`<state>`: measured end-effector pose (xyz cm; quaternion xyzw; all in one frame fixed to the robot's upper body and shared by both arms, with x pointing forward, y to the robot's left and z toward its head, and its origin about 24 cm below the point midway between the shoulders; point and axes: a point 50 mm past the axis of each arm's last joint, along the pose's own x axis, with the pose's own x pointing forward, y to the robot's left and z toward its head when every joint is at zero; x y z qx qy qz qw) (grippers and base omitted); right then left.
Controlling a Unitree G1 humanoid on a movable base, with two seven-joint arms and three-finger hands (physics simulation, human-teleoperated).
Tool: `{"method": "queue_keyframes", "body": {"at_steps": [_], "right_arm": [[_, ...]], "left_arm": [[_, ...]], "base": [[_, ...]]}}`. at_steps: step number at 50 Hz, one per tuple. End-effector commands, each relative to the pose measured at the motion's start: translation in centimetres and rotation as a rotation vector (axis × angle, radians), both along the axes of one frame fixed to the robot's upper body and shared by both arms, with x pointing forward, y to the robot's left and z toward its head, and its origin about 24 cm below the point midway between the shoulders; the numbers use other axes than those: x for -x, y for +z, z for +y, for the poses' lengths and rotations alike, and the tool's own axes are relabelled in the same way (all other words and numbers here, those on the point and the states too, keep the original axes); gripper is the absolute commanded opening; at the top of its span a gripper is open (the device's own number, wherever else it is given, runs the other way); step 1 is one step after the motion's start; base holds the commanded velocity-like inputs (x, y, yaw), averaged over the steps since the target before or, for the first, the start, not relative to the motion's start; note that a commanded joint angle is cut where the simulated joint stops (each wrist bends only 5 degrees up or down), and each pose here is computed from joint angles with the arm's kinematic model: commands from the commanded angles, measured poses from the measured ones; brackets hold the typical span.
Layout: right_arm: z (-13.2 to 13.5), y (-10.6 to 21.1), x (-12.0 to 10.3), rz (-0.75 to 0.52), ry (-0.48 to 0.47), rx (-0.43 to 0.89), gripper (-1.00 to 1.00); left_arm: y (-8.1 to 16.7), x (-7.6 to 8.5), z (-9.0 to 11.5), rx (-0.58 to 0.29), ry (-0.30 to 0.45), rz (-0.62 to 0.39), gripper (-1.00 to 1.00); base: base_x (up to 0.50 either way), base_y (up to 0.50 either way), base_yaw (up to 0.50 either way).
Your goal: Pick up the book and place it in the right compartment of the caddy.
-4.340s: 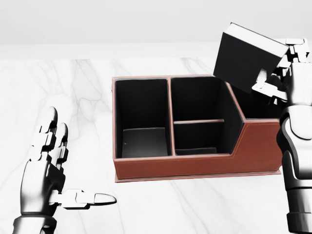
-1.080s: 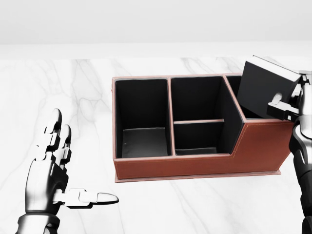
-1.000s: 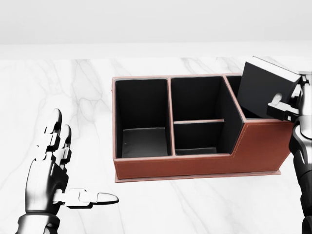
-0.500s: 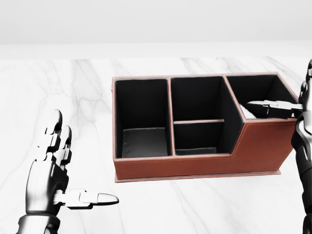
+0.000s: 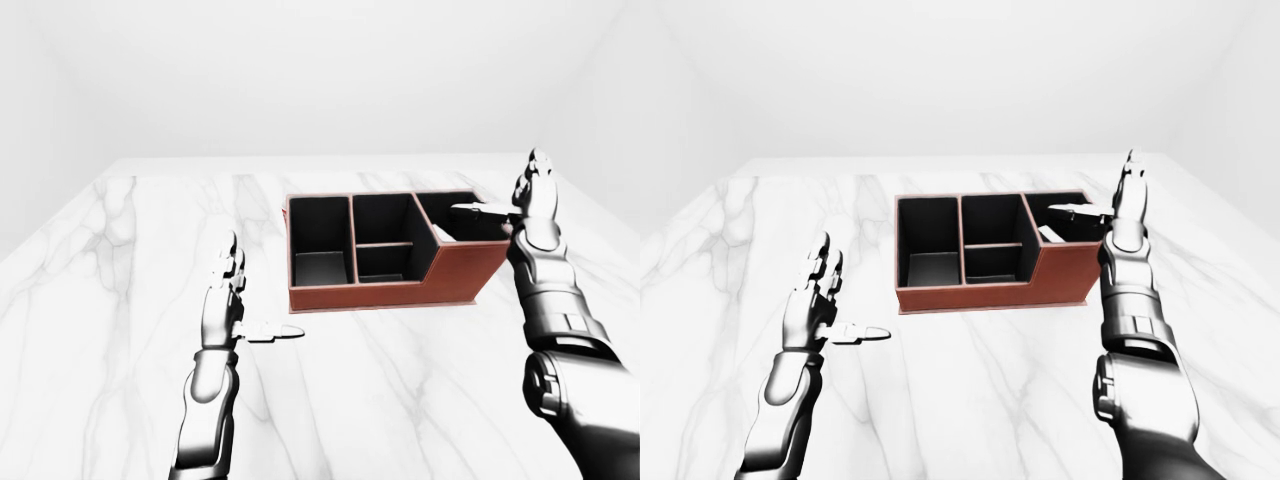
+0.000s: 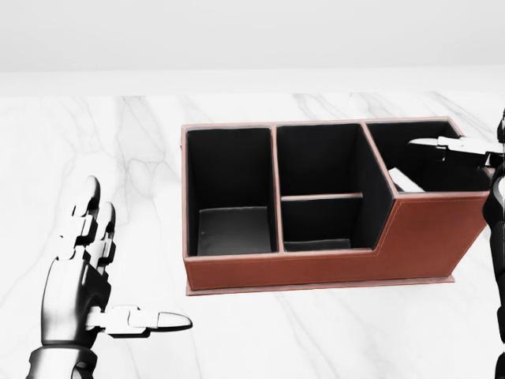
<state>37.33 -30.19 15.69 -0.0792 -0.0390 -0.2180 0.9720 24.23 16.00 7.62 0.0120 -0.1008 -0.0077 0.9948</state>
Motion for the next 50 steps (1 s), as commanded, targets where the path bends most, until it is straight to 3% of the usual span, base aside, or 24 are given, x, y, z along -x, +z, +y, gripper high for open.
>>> {"method": "queue_keyframes", "body": {"at_steps": [1, 21, 38, 50], "right_arm": [[0.7, 4.0, 0.9, -0.122, 0.028, 0.026, 1.00], [2.1, 9.4, 4.3, -0.418, 0.075, 0.100, 1.00], [4.9, 14.5, 9.8, -0.745, 0.147, 0.194, 1.00], [7.4, 17.8, 15.7, -1.030, 0.205, 0.285, 1.00]], "left_arm": [[0.2, 0.0, 0.0, 0.001, 0.000, -0.008, 1.00], [0.2, 0.2, 0.2, 0.003, 0.006, -0.010, 1.00], [0.4, 0.3, 0.2, 0.004, 0.006, -0.016, 1.00], [0.7, 0.7, 0.1, 0.005, 0.006, -0.030, 1.00]], "base": [[0.00, 0.00, 0.00], [0.00, 0.00, 0.00], [0.00, 0.00, 0.00], [0.00, 0.00, 0.00]]}}
